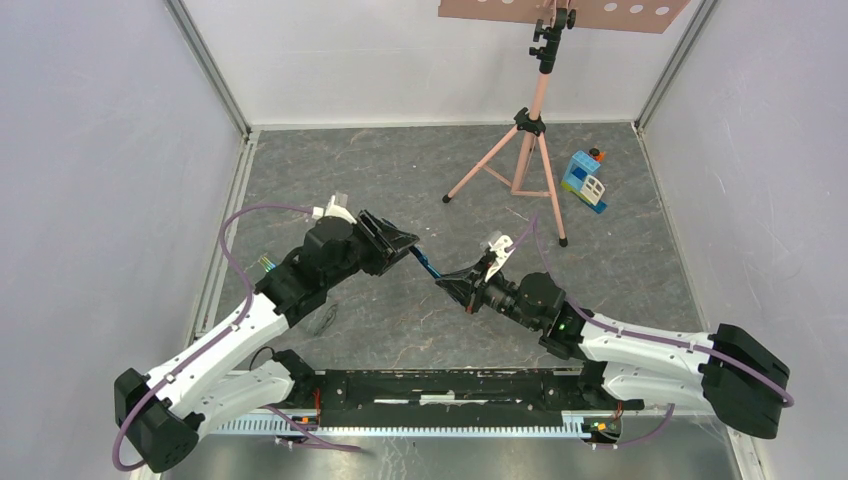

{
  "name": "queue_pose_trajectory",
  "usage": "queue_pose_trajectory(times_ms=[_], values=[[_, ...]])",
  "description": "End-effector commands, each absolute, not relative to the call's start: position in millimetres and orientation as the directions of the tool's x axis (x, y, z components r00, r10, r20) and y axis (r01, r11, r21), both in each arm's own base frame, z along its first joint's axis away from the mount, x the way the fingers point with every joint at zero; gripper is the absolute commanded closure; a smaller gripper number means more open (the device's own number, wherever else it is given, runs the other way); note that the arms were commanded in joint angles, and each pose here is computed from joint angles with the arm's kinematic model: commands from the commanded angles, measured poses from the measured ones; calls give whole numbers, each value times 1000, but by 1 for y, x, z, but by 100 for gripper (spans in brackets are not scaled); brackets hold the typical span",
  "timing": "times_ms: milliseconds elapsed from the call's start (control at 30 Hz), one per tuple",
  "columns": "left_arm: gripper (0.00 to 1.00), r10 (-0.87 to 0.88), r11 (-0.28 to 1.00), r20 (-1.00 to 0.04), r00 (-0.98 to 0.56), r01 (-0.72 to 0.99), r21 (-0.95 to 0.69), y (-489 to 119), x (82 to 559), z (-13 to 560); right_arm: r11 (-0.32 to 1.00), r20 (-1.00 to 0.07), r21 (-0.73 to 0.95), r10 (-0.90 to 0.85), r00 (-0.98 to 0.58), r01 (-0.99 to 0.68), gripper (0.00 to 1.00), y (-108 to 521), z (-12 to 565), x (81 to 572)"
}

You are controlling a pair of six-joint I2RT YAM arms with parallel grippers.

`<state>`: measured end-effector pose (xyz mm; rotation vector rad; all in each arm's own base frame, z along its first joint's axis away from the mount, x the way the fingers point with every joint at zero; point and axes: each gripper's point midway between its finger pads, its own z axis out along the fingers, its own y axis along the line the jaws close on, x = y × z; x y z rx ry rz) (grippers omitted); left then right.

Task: Fold the napkin into a case and place the utensils inside
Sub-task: Pass from the right arm to the left

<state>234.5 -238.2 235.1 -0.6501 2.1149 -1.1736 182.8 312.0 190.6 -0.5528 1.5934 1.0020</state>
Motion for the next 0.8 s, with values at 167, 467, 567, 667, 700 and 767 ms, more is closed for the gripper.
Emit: queue_pose_trajectory(times_ms=[167,467,567,667,700,767], values=[[49,-679,473,-344,-649,-28,-881,-246,245,245,504,-934,337,285,-216,-795,100,320,238,189],[52,-661,487,-376,-649,11,-874,-251,246,242,504,-929,351,290,-229,-789,100,321,236,190],[57,-655,492,-390,-648,26,-870,-251,246,244,505,-930,353,286,-232,-788,100,322,235,190],[62,-649,502,-404,-645,36,-864,-251,246,244,507,-930,354,282,-237,-786,100,322,233,190],[65,-644,506,-409,-647,40,-861,-251,246,243,508,-929,356,280,-240,-785,100,323,233,190],[71,-635,514,-416,-651,46,-857,-252,245,241,508,-929,357,278,-243,-784,99,323,232,191]])
